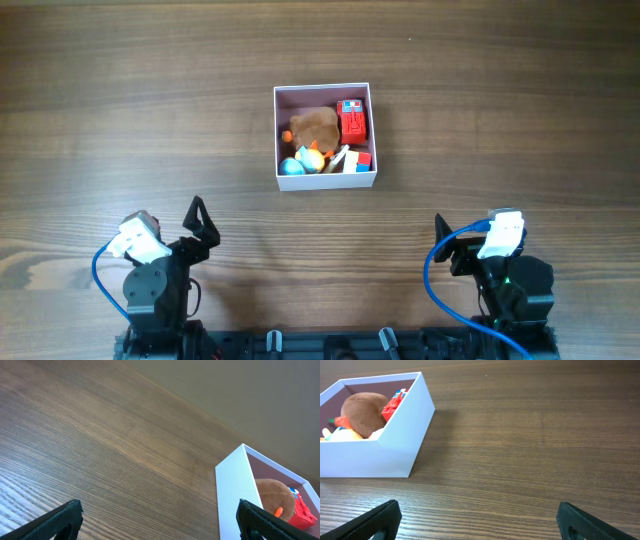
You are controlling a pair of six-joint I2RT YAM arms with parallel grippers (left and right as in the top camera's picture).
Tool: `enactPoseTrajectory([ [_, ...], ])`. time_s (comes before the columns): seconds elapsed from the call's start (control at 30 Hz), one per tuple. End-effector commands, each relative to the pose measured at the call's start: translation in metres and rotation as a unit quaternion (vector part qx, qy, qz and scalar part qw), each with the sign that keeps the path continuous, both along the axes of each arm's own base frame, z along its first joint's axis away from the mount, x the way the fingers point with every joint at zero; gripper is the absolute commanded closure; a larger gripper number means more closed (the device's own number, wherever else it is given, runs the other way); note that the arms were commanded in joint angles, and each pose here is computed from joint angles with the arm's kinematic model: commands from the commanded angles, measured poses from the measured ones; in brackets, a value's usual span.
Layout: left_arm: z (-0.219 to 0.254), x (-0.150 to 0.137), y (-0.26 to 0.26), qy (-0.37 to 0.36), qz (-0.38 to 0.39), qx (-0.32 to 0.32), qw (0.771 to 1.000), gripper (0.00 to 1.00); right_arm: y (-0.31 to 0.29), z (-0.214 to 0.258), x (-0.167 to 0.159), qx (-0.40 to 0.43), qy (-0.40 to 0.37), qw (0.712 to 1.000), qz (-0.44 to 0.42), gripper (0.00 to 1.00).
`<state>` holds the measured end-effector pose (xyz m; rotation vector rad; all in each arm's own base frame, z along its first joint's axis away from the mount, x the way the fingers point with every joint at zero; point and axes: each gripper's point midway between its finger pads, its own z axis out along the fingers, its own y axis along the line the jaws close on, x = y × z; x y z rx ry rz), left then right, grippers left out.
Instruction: Pack container
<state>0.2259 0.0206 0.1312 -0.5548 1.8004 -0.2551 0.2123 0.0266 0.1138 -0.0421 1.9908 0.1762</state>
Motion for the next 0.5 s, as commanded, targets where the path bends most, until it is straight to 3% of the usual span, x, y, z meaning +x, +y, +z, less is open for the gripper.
enactPoseTrajectory([
  [0.0, 0.0009, 0.0006, -0.0019, -0.007, -0.004, -0.008, 1.0, 0.0, 0.0039, -0.0019, -0.0006, -0.001, -0.002, 1.0, 0.012, 0.0],
  [0.47, 0.0009, 0.0006, -0.0019, -0.007, -0.004, -0.008, 1.0, 0.0, 0.0039, -0.0017, -0.0006, -0.001, -0.002, 1.0, 0.012, 0.0],
])
